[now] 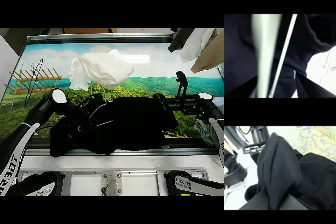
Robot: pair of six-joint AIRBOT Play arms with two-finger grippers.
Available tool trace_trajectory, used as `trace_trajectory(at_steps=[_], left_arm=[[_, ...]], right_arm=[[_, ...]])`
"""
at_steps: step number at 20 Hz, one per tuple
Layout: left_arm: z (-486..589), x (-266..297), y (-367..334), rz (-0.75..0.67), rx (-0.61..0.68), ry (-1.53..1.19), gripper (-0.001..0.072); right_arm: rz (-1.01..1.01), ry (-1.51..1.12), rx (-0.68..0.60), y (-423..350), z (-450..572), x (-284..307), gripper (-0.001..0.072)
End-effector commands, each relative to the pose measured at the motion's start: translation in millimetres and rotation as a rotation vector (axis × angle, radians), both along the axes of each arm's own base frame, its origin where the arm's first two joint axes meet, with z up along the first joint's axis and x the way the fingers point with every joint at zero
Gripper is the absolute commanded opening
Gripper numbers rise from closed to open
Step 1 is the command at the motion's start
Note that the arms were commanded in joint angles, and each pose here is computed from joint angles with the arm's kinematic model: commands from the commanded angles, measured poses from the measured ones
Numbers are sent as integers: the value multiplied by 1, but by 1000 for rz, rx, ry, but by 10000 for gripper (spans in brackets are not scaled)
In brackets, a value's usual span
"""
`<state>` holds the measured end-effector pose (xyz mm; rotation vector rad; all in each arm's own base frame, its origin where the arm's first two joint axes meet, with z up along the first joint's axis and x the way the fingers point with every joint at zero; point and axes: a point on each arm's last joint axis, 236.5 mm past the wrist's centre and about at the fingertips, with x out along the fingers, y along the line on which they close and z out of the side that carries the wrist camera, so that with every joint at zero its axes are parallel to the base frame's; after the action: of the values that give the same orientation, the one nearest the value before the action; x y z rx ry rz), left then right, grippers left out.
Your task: Fold the clothes and pants, and hang the long-sleeved shirts on hangers.
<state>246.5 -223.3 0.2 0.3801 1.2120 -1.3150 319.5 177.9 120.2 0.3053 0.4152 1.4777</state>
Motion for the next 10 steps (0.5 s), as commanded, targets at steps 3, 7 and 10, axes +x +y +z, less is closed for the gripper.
trace_trajectory(at_steps=[3, 7, 10], left_arm=[[8, 0, 1, 8, -3, -25, 393], [13, 0, 3, 12, -2, -42, 393], [13, 4, 5, 29, -3, -47, 393]], right_arm=[[-8, -6, 6, 0, 2, 2, 20], [-34, -16, 60, 0, 15, 8, 20], [-46, -21, 88, 0, 21, 11, 20]])
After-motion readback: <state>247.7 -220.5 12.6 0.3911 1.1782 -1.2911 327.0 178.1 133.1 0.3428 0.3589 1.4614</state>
